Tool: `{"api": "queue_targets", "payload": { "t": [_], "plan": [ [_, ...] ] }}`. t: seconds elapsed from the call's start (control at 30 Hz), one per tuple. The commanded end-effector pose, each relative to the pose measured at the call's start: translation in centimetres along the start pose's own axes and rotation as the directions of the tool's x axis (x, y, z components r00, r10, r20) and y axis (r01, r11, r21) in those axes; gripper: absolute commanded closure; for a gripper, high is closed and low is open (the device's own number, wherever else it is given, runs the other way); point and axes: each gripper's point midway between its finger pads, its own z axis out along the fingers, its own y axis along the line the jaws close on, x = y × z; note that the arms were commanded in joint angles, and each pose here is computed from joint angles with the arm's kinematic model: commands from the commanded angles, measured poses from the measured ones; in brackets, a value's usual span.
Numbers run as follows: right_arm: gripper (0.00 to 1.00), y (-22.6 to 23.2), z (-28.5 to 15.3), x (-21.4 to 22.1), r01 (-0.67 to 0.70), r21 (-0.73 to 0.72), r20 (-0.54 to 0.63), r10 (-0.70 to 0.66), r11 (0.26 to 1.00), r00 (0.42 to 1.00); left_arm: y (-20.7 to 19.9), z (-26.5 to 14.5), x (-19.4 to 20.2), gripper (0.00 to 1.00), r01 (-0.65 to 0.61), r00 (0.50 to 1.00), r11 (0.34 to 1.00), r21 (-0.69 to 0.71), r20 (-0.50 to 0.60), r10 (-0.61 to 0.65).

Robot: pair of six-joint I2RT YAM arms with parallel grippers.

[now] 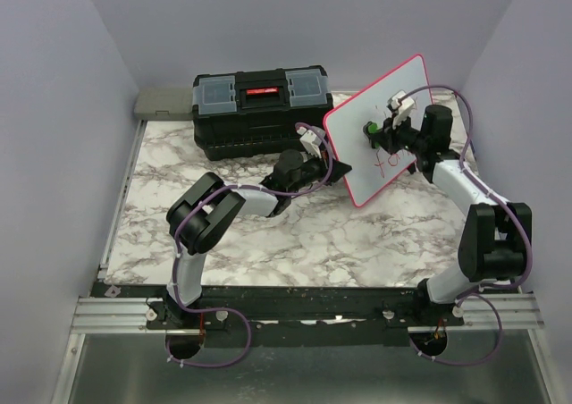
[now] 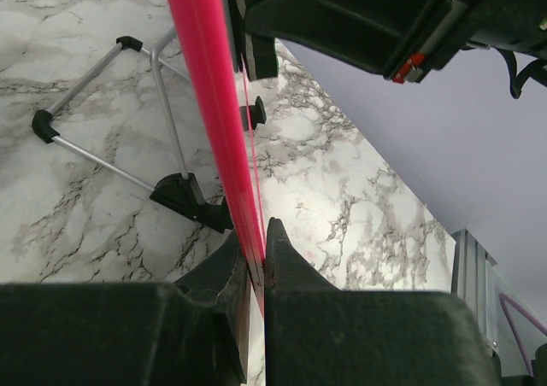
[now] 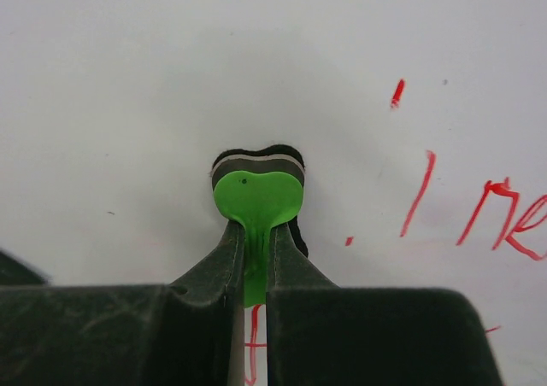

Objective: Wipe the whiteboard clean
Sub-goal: Erase the whiteboard at the whiteboard stand.

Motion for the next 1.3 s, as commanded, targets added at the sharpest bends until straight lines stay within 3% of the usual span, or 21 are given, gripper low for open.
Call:
{"api": "queue_targets", "payload": {
  "t": [0.0, 0.27, 0.53, 0.73, 0.93, 1.1, 1.27],
  "plan": [
    [0.99, 6.4, -0.2, 2.0, -0.071, -0.279, -0.030, 0.065, 0.958, 0.997, -4.0, 0.4, 1.2, 1.00, -0.085, 0.995, 0.981, 0.174, -0.037, 0.093],
    [0.99, 1.1, 0.8, -4.6, -0.121, -0.044, 0.163, 0.126, 0.992, 0.978, -4.0, 0.2, 1.3, 1.00, -0.084, 0.995, 0.982, 0.170, -0.037, 0.092],
    [0.99, -4.1, 1.5, -1.5, -0.180, 0.162, 0.059, 0.173, 0.970, 0.983, -4.1, 0.1, 1.2, 1.00, -0.090, 0.995, 0.981, 0.171, -0.034, 0.097],
    [0.99, -4.4, -0.1, 2.3, -0.201, 0.119, -0.010, 0.204, 0.972, 0.979, -4.0, 0.1, 1.3, 1.00, -0.088, 0.995, 0.981, 0.172, -0.034, 0.095],
    [0.99, 2.3, -1.7, 4.3, -0.134, -0.172, -0.041, 0.129, 0.976, 0.991, -4.0, 0.3, 1.3, 1.00, -0.087, 0.995, 0.981, 0.175, -0.034, 0.094],
    [0.99, 4.6, -2.0, 3.6, -0.130, -0.273, 0.008, 0.137, 0.953, 0.991, -4.1, 0.4, 1.2, 1.00, -0.087, 0.995, 0.980, 0.178, -0.035, 0.095],
    [0.99, 3.6, -1.8, -0.7, -0.088, -0.228, 0.157, 0.125, 0.970, 0.980, -4.2, 0.3, 1.1, 1.00, -0.087, 0.995, 0.980, 0.177, -0.035, 0.094]
  ]
}}
